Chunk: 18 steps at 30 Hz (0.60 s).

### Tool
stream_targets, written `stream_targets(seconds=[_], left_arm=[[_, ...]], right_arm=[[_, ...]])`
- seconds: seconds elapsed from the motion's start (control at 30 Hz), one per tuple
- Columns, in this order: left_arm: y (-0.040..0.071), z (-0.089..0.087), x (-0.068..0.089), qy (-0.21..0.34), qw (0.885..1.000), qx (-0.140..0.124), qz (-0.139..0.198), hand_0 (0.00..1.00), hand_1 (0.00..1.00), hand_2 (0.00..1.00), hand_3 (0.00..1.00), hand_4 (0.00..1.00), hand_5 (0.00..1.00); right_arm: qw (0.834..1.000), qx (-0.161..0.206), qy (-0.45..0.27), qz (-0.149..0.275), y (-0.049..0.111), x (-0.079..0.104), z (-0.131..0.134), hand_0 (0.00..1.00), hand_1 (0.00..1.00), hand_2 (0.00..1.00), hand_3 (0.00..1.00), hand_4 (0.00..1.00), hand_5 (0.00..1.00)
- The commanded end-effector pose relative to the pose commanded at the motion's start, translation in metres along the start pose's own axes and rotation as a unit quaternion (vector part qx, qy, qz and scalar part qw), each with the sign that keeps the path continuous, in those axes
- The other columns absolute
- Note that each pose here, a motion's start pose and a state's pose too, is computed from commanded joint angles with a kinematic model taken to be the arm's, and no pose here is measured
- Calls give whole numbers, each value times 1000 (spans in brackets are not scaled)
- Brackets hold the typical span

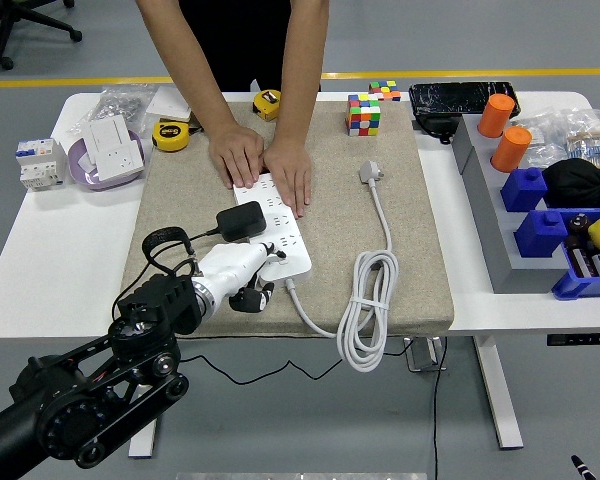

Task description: Pick up the plug,place it near the board,insert it into the board,press the button

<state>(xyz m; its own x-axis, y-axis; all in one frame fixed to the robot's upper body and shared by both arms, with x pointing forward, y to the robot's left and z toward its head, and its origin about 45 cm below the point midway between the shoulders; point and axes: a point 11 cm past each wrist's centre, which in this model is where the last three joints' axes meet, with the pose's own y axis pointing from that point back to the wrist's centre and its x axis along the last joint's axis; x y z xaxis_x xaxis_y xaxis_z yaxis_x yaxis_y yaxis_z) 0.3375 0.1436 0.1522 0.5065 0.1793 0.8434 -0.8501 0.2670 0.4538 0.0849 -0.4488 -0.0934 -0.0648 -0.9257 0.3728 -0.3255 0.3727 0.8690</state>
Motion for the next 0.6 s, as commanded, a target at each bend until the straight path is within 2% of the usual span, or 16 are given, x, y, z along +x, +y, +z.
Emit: stream_targets(seconds=[0.3,0.6], left_arm=[[1,2,1,1,1000,-5,2,134,39,165,813,444,65],[-1,-2,-4,-2,1000,4,-8,134,38,165,805,443,60]], right_arm=[[1000,2,-1,0,0,0,-2,962,837,760,783,998,998],[1000,1,-1,0,0,0,-2,961,837,759,782,998,998]])
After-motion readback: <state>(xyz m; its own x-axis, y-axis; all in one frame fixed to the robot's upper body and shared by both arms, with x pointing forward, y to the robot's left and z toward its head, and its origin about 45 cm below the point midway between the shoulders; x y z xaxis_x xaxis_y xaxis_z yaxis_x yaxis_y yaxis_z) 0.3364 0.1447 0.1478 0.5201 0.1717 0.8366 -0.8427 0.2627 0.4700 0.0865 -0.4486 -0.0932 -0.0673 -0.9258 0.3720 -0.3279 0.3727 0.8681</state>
